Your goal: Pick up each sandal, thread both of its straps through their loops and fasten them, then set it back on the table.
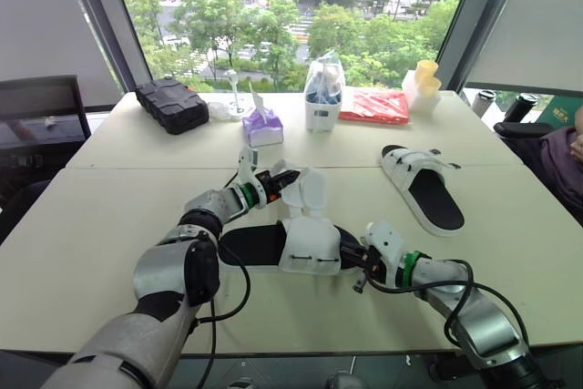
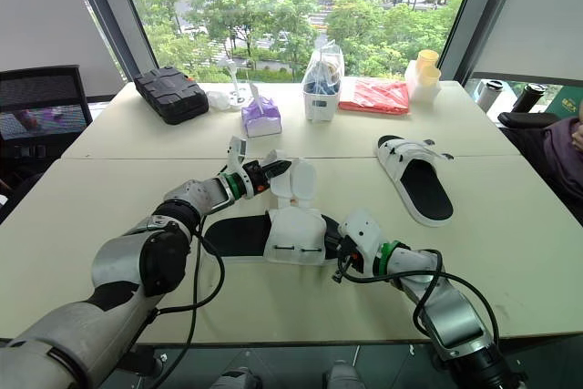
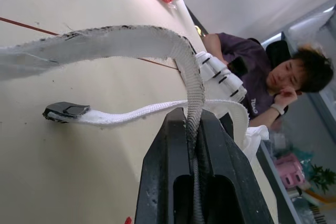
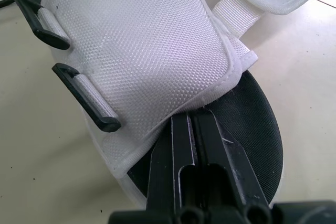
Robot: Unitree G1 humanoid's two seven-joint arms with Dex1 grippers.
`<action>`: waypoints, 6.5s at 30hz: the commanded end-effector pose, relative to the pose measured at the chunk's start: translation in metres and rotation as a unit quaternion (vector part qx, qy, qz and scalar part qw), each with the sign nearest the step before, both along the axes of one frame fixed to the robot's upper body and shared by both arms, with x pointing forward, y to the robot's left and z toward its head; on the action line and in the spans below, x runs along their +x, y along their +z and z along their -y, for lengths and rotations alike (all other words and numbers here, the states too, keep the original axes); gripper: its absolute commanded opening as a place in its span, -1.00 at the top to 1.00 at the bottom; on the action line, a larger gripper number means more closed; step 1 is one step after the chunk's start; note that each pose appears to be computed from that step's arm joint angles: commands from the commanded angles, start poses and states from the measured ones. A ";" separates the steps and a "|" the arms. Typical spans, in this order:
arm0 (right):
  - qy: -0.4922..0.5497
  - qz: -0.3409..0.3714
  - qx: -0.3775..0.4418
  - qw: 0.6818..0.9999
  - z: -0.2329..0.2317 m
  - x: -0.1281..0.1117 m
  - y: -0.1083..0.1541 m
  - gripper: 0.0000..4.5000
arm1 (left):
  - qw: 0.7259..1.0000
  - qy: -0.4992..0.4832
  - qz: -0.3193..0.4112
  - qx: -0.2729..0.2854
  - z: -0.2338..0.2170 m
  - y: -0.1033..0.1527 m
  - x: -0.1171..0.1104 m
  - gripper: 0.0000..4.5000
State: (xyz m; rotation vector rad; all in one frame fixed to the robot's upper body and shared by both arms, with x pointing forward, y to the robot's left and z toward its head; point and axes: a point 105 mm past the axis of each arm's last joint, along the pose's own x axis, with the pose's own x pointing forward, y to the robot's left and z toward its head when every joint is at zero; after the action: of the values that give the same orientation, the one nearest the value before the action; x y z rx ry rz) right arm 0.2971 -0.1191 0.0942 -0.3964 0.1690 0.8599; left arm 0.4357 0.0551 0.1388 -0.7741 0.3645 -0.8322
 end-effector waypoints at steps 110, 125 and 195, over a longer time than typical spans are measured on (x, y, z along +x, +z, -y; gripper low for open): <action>0.050 0.036 0.026 0.998 -0.024 0.064 0.008 1.00 | 0.541 0.148 0.580 0.591 -0.171 0.069 -0.037 -0.98; 0.052 0.034 0.034 0.997 -0.029 0.067 0.012 1.00 | 0.863 -0.167 0.347 0.326 -0.055 0.086 -0.080 -0.98; 0.069 0.028 0.048 0.996 -0.040 0.067 0.007 1.00 | 0.250 -0.062 0.843 0.471 -0.017 0.123 -0.128 0.98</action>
State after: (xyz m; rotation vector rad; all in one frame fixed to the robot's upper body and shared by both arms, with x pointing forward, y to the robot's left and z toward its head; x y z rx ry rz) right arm 0.3630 -0.0850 0.0959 -0.3411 0.0733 0.9715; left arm 0.3183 0.0746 0.2464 1.4969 -0.9141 -0.9644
